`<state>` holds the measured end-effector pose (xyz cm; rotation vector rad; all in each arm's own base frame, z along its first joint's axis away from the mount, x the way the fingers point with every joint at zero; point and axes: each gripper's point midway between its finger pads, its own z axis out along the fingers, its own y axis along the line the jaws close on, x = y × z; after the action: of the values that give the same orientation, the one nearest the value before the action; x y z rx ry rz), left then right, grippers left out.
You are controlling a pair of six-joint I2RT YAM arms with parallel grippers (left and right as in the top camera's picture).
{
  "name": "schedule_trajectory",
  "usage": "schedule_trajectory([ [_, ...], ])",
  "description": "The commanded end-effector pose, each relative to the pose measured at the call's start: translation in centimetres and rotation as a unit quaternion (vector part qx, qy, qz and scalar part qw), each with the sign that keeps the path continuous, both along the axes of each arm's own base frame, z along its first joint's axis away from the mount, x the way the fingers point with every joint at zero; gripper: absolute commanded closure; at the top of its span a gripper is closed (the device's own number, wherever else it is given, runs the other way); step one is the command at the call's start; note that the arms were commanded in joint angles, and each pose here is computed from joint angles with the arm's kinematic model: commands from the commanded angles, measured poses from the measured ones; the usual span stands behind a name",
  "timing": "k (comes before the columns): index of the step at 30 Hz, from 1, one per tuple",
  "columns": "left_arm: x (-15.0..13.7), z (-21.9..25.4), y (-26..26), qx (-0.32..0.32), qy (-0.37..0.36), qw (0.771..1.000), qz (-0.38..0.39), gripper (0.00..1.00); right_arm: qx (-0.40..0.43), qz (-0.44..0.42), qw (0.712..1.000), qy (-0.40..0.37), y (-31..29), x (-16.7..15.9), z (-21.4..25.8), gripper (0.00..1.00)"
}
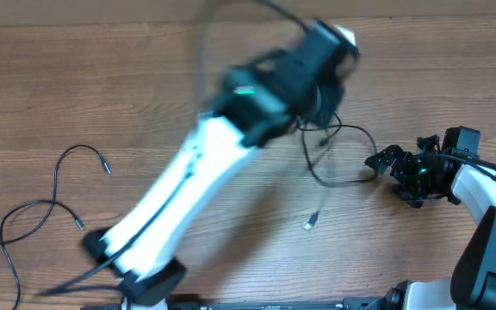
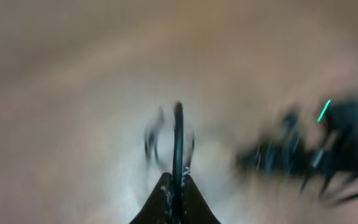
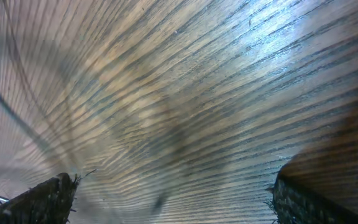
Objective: Untangle cables
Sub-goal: 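Lift the cable high with the left gripper and swing it far left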
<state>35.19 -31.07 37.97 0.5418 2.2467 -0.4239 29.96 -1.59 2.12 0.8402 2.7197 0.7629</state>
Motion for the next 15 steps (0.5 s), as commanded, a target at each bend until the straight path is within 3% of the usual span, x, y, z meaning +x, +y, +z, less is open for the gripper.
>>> schedule_trajectory([
  [1, 0.1, 10.1, 5.5, -0.076, -0.115, 0.989, 0.046, 0.96, -0.019, -0.004, 1.0, 0.013, -0.6, -0.4, -0.6, 0.0],
  [6, 0.6, 16.3, 12.0, -0.123, -0.193, 0.967, 0.113, 0.96, -0.019, -0.004, 1.0, 0.012, -0.6, -0.4, -0.6, 0.0],
  [15, 3.1, 16.5, 17.5, -0.096, -0.216, 0.949, 0.208, 0.96, -0.019, -0.005, 1.0, 0.013, -0.6, -0.4, -0.6, 0.0],
])
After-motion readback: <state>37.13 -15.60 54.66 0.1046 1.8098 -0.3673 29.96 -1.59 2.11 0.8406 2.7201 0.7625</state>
